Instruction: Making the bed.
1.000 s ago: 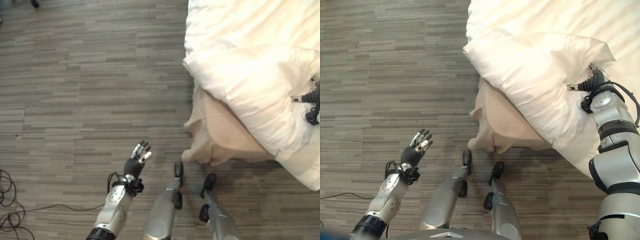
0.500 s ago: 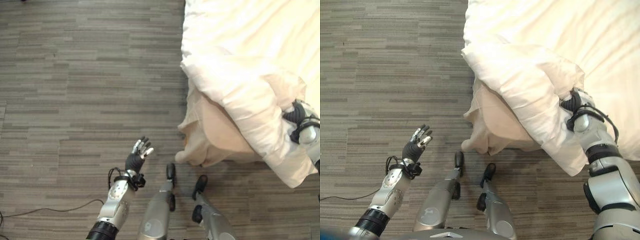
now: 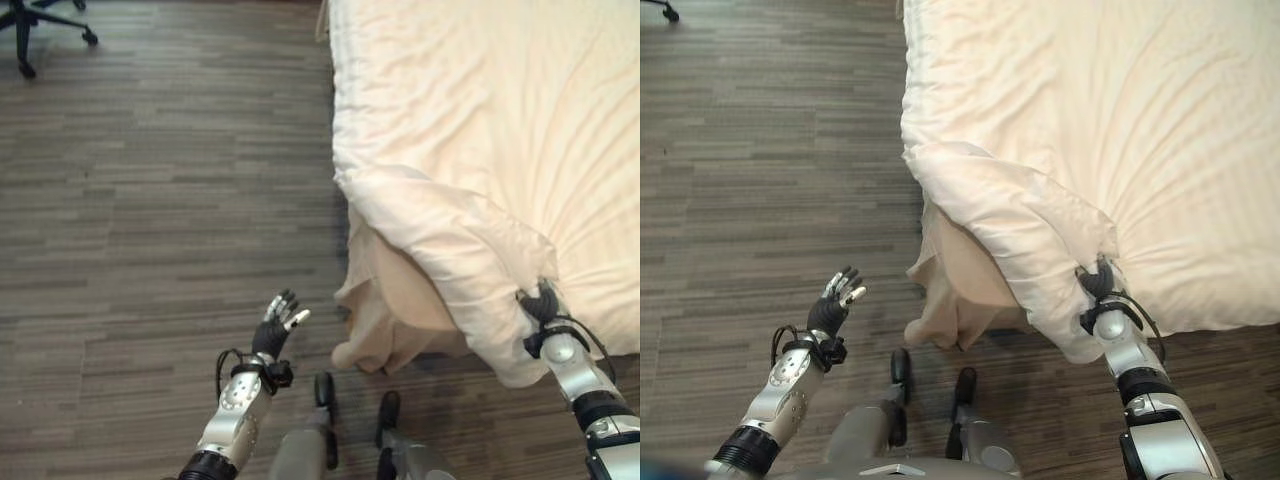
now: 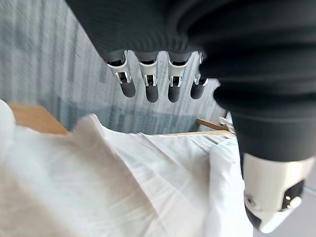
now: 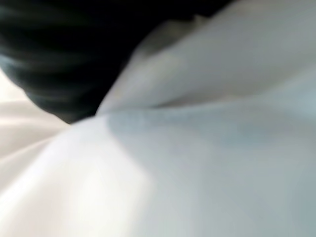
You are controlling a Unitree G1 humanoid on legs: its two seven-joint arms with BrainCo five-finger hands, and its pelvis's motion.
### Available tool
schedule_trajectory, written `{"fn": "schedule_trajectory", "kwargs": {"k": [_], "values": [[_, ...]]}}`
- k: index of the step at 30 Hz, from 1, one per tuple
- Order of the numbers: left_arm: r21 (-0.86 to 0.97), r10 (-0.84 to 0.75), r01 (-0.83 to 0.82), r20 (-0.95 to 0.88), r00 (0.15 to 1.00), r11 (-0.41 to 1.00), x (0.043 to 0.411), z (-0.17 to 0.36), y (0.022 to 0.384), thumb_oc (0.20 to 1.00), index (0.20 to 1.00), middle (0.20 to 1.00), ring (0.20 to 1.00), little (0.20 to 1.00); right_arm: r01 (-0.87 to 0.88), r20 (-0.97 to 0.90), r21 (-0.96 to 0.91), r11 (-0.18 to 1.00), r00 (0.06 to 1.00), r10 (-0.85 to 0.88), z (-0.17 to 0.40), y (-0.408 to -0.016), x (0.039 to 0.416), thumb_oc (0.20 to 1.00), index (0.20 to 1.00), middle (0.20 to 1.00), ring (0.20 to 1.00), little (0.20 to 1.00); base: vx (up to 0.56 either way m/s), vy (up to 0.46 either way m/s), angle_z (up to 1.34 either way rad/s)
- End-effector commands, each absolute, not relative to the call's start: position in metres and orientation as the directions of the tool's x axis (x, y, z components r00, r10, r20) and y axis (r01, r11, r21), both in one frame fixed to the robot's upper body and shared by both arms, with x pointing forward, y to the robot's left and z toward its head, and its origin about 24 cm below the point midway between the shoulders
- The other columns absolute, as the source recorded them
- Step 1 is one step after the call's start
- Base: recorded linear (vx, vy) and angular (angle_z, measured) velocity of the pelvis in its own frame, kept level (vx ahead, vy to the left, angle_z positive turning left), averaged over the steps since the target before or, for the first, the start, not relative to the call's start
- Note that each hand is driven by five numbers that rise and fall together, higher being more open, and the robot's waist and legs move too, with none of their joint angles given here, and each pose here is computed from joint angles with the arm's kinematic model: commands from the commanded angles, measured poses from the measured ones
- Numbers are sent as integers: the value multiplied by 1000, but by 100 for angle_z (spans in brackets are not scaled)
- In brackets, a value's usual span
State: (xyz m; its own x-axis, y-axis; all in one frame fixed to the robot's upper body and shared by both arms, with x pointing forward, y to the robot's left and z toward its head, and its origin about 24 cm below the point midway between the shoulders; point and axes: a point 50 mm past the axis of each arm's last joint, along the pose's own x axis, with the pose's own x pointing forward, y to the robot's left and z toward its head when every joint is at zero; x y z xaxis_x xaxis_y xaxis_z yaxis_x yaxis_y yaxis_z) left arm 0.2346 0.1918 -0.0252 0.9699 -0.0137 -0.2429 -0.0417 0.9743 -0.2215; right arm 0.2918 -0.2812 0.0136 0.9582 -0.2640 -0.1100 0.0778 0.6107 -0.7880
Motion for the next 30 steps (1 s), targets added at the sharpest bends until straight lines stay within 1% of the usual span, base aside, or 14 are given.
{"fn": "schedule_trajectory", "kwargs": {"k": [1, 3, 4, 6, 7, 10, 11, 14, 19, 22, 23, 28, 29, 30], "values": [[-212, 48, -72, -116, 992, 975, 248, -5, 192, 1000, 1000, 1000, 1000, 1000, -360, -345, -794, 490, 930, 124, -38, -200, 248, 200, 200, 200, 200, 200, -18, 51, -25], [-217, 60, -85, -117, 991, 972, 249, -6, 192, 1000, 1000, 1000, 1000, 1000, -363, -312, -817, 448, 932, 185, -28, -188, 259, 200, 200, 200, 200, 200, -6, 44, -22], [-236, 66, -88, -100, 993, 968, 251, -3, 192, 1000, 1000, 1000, 1000, 1000, -407, -311, -876, 260, 887, 342, -14, -155, 277, 200, 200, 200, 200, 200, -1, 36, -19], [-245, 71, -91, -89, 993, 965, 251, 0, 192, 1000, 1000, 1000, 1000, 1000, -405, -304, -891, 207, 868, 392, -10, -140, 283, 200, 200, 200, 200, 200, -1, 11, -25], [-255, 83, -97, -65, 994, 962, 253, 5, 195, 1000, 1000, 1000, 1000, 1000, -396, -333, -918, 7, 781, 528, -2, -100, 291, 200, 200, 200, 200, 200, -12, 2, -10], [-261, 109, -116, -39, 993, 958, 256, 11, 201, 1000, 1000, 1000, 1000, 1000, -372, -319, -927, -41, 730, 604, 7, -73, 293, 200, 200, 200, 200, 200, -33, 1, 1], [-266, 128, -126, -10, 992, 956, 256, 17, 206, 1000, 1000, 1000, 1000, 1000, -364, -345, -924, -114, 668, 660, 10, -56, 290, 200, 200, 200, 200, 200, -20, -14, 29], [-318, 151, -145, -5, 988, 937, 255, 17, 207, 1000, 1000, 1000, 1000, 1000, -446, -431, -878, -173, 579, 693, -6, -22, 277, 200, 200, 200, 200, 200, -22, -17, 12], [-334, 153, -142, 5, 988, 932, 256, 20, 205, 1000, 1000, 1000, 1000, 1000, -519, -500, -831, -198, 544, 674, -26, -5, 267, 200, 200, 200, 200, 200, -23, -6, 10], [-339, 136, -132, -11, 991, 932, 257, 16, 200, 1000, 1000, 1000, 1000, 1000, -640, -576, -749, -172, 500, 647, -45, 6, 252, 200, 200, 200, 200, 200, -15, 2, 6], [-337, 99, -103, -29, 995, 936, 255, 12, 194, 1000, 1000, 1000, 1000, 1000, -689, -647, -695, -205, 476, 596, -60, 4, 246, 200, 200, 200, 200, 200, 0, 0, 0], [-331, 64, -76, -48, 997, 941, 257, 9, 188, 1000, 1000, 1000, 1000, 1000, -751, -680, -649, -123, 500, 537, -72, -9, 244, 200, 200, 200, 200, 200, -16, 29, 17], [-330, 60, -75, -57, 997, 941, 257, 7, 187, 1000, 1000, 1000, 1000, 1000, -774, -682, -629, -70, 506, 527, -74, -12, 244, 1000, 1000, 1000, 1000, 1000, -6, 16, 7], [-328, 55, -75, -70, 996, 942, 258, 5, 186, 1000, 1000, 1000, 1000, 1000, -792, -679, -611, -10, 517, 521, -74, -15, 245, 1000, 1000, 1000, 1000, 1000, 0, 0, 0]]}}
